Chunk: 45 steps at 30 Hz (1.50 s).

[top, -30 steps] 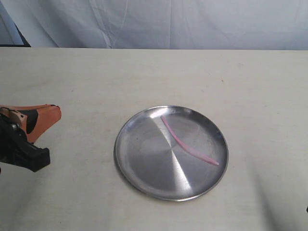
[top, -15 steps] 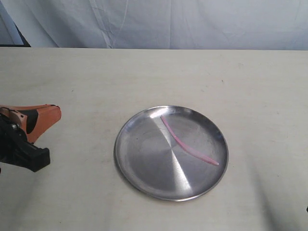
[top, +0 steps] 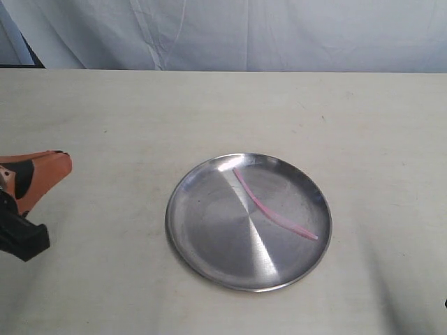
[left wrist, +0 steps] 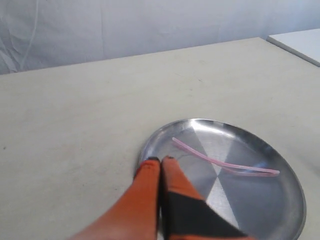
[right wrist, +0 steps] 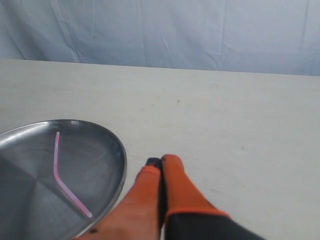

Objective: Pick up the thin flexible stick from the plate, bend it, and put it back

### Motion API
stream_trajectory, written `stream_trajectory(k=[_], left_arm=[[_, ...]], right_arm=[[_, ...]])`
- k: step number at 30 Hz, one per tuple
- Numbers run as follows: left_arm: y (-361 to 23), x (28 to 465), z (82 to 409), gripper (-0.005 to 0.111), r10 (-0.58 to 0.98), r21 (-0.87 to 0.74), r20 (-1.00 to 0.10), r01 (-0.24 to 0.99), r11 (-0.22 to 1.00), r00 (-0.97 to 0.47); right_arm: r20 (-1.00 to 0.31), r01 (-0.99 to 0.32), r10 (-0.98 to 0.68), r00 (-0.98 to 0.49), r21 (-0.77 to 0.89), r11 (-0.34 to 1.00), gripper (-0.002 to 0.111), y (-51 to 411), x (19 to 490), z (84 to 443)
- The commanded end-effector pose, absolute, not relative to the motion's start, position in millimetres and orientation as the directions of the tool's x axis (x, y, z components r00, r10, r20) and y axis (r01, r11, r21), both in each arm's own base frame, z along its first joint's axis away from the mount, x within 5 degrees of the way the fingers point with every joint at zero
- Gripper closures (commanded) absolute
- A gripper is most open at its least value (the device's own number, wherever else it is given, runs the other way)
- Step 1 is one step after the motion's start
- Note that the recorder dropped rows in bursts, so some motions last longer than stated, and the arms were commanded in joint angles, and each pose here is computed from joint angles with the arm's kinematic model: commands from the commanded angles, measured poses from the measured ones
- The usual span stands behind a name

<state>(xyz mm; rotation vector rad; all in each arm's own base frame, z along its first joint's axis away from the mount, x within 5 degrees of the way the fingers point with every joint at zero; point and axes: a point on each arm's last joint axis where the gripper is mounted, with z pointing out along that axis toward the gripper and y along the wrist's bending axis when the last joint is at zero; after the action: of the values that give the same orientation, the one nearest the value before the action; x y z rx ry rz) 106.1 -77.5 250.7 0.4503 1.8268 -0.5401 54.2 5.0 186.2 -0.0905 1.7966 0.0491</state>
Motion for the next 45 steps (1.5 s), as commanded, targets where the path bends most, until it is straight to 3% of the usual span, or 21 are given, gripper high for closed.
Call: stream_trajectory(k=[1, 10, 21, 45], left_arm=[[-57, 93, 249, 0.107, 0.028, -0.085, -0.977, 0.51, 0.856, -0.209], [-21, 76, 235, 0.107, 0.012, -0.032, -0.986, 0.259, 0.965, -0.168], [-7, 60, 207, 0.107, 0.005, -0.008, -0.992, 0.104, 0.995, -0.124], [-4, 55, 192, 0.107, 0.057, 0.047, -0.988, 0.07, 0.996, -0.141]], right_arm=[[-0.977, -0.081, -0.032, -0.212, -0.015, 0.997, 0.109, 5, 54, 186], [-0.977, -0.081, -0.032, -0.212, -0.015, 0.997, 0.109, 5, 54, 186], [-0.977, -0.081, -0.032, -0.212, -0.015, 0.997, 0.109, 5, 54, 186], [-0.976, -0.081, -0.035, -0.214, -0.018, 0.997, 0.109, 5, 54, 186]])
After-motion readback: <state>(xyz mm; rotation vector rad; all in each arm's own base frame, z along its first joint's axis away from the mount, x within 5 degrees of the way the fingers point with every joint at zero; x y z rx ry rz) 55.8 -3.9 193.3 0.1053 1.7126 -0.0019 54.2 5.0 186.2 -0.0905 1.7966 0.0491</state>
